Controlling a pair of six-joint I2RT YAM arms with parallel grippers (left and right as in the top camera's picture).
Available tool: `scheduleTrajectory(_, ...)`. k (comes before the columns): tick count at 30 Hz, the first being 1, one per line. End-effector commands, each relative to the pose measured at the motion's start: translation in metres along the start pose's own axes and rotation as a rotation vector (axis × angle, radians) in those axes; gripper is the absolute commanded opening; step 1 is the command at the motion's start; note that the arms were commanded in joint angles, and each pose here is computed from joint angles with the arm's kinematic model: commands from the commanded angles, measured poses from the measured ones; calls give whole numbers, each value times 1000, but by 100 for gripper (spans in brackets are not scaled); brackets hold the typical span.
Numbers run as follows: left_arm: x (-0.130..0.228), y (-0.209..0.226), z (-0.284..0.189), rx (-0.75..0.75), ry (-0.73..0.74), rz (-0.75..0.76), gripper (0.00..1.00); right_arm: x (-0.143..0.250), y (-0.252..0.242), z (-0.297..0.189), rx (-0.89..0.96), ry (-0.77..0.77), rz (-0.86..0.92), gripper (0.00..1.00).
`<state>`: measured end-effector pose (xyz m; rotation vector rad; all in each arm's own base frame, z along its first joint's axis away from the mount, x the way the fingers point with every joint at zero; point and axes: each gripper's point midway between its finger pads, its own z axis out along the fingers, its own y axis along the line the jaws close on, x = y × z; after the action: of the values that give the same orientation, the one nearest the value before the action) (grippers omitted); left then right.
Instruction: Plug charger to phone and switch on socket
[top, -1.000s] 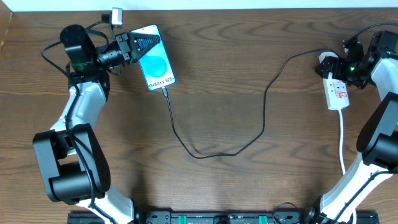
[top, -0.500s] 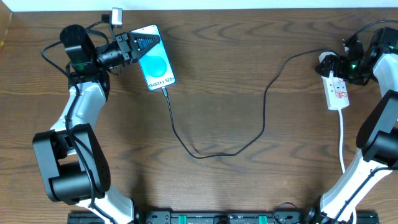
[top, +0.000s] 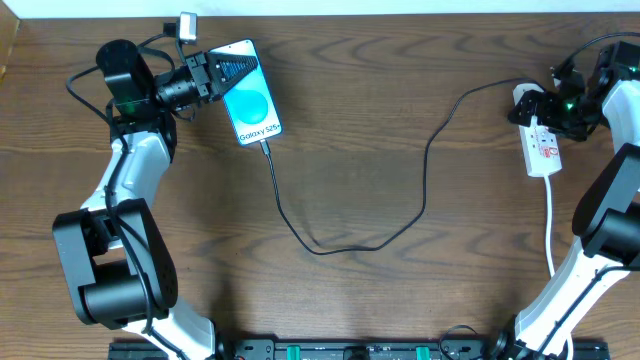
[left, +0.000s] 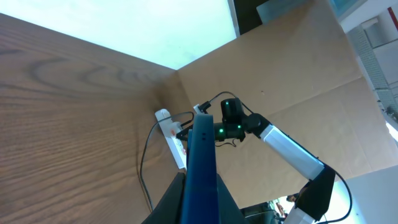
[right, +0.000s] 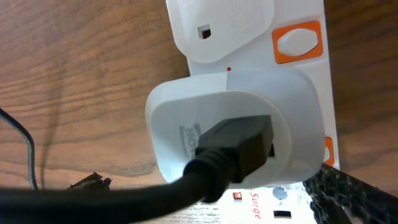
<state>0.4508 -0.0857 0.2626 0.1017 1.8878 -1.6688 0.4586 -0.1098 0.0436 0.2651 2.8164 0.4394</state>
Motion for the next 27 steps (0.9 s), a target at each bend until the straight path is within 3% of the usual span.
scheduleTrajectory(1, 0, -10, 1, 15, 14, 41, 7, -4, 1, 2, 0, -3, -13, 99)
scheduleTrajectory(27, 0, -10, 1, 15, 13, 42, 7, -7, 18, 5, -97, -24, -23, 99)
